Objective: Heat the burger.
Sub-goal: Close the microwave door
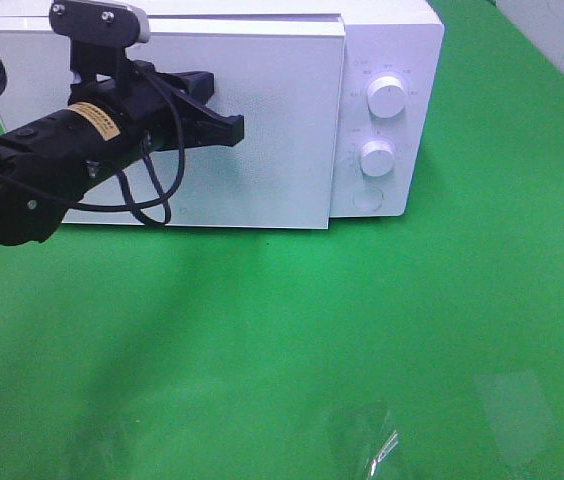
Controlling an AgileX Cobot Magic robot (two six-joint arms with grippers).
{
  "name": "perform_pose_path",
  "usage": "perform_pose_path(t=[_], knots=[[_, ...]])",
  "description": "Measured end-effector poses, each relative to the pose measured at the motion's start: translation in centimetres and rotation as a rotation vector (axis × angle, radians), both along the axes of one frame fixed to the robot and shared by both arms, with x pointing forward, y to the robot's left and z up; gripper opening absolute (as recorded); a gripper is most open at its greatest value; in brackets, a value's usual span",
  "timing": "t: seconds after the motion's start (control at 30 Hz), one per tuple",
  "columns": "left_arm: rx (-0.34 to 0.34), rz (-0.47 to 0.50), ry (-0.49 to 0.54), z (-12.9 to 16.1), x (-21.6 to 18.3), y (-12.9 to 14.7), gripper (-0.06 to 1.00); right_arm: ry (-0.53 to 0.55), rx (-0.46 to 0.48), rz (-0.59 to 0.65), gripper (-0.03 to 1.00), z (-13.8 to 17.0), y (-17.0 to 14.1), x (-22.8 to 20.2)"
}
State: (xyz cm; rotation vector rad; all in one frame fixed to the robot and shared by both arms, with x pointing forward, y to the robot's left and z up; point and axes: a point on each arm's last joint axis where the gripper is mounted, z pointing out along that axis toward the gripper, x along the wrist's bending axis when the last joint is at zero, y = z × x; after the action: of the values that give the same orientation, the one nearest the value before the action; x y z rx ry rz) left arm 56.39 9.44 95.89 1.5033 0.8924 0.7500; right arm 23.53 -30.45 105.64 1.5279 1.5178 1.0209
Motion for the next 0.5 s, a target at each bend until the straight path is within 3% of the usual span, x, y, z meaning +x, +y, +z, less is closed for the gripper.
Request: perform_pose_path(t=[0.27,0.4,0.5], knots=[[0.024,-0.032,-0.013,0.0,1.5,-1.8,0.0,0.0,0.0,0.0,0.76,0.0,0.0,0.0],[0.123,-0.032,-0.032,0.0,2.0,-2.8,0.0,0.0,0.0,0.0,0.76,0.0,0.0,0.0],[0.132,-0.031,-0.034,0.1,2.0,-2.8,0.0,0.0,0.0,0.0,0.76,0.0,0.0,0.0]])
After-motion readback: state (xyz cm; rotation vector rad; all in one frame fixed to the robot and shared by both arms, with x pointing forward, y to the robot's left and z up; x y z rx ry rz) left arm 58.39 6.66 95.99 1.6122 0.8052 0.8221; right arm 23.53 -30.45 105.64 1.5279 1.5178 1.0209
